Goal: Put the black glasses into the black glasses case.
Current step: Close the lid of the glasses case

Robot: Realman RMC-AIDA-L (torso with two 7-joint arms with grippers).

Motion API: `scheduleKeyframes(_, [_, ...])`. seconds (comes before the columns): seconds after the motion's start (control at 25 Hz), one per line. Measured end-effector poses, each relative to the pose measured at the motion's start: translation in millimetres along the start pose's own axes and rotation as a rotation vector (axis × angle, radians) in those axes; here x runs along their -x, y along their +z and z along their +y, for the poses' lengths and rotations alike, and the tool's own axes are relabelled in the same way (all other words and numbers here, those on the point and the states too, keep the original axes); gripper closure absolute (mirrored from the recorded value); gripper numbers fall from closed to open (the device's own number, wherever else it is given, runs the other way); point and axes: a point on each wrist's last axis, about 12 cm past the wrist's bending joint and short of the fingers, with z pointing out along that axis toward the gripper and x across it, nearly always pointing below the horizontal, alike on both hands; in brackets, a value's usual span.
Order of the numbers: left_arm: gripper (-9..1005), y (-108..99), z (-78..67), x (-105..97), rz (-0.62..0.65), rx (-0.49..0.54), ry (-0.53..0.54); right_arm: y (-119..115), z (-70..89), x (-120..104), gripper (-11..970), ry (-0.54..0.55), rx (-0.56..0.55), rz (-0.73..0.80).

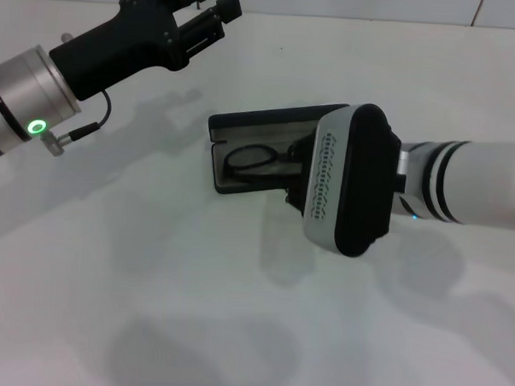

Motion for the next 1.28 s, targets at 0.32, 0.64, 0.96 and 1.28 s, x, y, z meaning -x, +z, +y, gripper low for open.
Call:
scheduleKeyframes(0.32, [486,-4.6,2.5,-6.3,0.055,0.019,0.002,-38.1,-7.2,-2.8,673,0.155,0.101,-0.107])
scheduleKeyframes(0.64, [487,19.2,9.8,-11.3,0.136,0.060,0.020,-105.0,-34.6,-71.6,666,0.461,0.318,-0.410])
scheduleKeyframes(0.96, [487,53.5,12.1,-32.6,0.357,0.101,0.068,-141.2,-16.6,-149.9,658,0.658,0.314,-0.605])
scheduleKeyframes(1.28, [487,76.1,6.1,-44.5,0.475,0.084,0.123,-159.6,-2.3,-184.4,651,0.786,0.158,-0.653])
